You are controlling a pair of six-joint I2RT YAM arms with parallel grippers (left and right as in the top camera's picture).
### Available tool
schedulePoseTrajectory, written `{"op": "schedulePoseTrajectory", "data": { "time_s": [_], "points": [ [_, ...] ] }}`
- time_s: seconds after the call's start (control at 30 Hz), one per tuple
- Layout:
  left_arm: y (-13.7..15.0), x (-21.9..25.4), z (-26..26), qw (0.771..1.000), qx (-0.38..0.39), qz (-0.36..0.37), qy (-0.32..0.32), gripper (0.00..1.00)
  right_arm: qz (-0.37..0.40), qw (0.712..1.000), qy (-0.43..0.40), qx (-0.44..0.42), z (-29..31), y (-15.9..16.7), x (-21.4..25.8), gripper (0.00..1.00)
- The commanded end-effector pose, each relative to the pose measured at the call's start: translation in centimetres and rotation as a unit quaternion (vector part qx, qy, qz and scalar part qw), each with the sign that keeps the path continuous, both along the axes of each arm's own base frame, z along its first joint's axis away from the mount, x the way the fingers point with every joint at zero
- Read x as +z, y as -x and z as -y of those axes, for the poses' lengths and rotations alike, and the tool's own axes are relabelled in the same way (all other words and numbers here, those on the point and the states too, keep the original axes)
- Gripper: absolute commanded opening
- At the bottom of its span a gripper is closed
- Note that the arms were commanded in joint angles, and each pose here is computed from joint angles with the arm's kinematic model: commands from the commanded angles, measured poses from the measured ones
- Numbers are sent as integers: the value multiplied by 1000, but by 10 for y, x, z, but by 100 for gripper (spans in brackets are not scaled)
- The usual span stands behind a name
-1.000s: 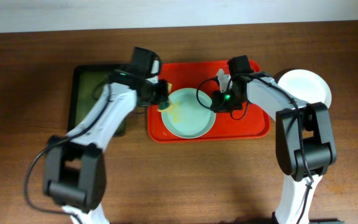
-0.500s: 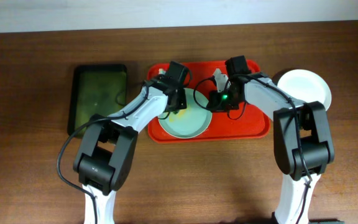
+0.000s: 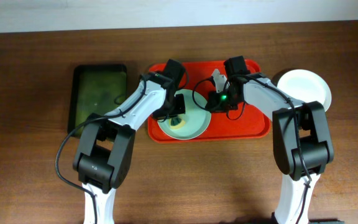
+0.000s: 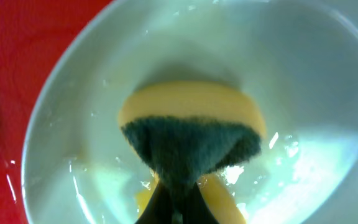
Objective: Clean dirty plates on tray and stack at the side
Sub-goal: 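Scrub the light green plate with the sponge in the left gripper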
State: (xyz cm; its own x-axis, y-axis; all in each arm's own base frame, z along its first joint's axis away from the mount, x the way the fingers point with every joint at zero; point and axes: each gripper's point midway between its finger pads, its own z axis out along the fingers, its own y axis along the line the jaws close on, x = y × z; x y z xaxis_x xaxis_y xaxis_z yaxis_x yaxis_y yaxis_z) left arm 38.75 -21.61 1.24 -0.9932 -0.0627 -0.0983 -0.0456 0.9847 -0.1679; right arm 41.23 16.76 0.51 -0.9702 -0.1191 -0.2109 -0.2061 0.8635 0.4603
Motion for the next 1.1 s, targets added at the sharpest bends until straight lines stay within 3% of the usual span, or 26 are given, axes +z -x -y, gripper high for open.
{"op": "schedulePoseTrajectory", "data": {
  "time_s": [0.0,0.07,0.17,0.3,0.43,0.57,0.67,0.77,0.87,0.93,1.07],
  "points": [
    [6,-16,-33,997,3,7,-82,0,-13,1000,18,1,6,4,-15,4],
    [-5,-4,-81,976,19,46,-212,0,-13,1000,18,1,6,4,-15,4],
    [-23,34,-97,961,35,92,-258,0,-11,1000,18,1,6,4,-15,4],
    [-41,85,-74,971,52,144,-185,0,-11,1000,17,1,6,3,-15,4],
    [-24,78,-2,997,13,69,32,0,-10,1000,15,-9,5,1,-14,4],
    [-7,38,32,998,-34,30,35,0,-10,1000,14,-11,5,0,-14,4],
    [-9,6,15,998,-35,28,-39,0,-9,1000,16,-11,6,0,-14,4],
    [-17,3,-27,991,-12,40,-126,0,-9,1000,16,-11,6,0,-14,4],
    [-31,18,-86,960,15,80,-268,0,-9,1000,16,-11,6,0,-14,4],
    [-37,27,-100,954,26,88,-287,0,-9,1000,16,-11,6,0,-14,4],
    [-57,88,-105,957,87,139,-238,0,-9,1000,17,-11,6,0,-14,4]
  ]
}}
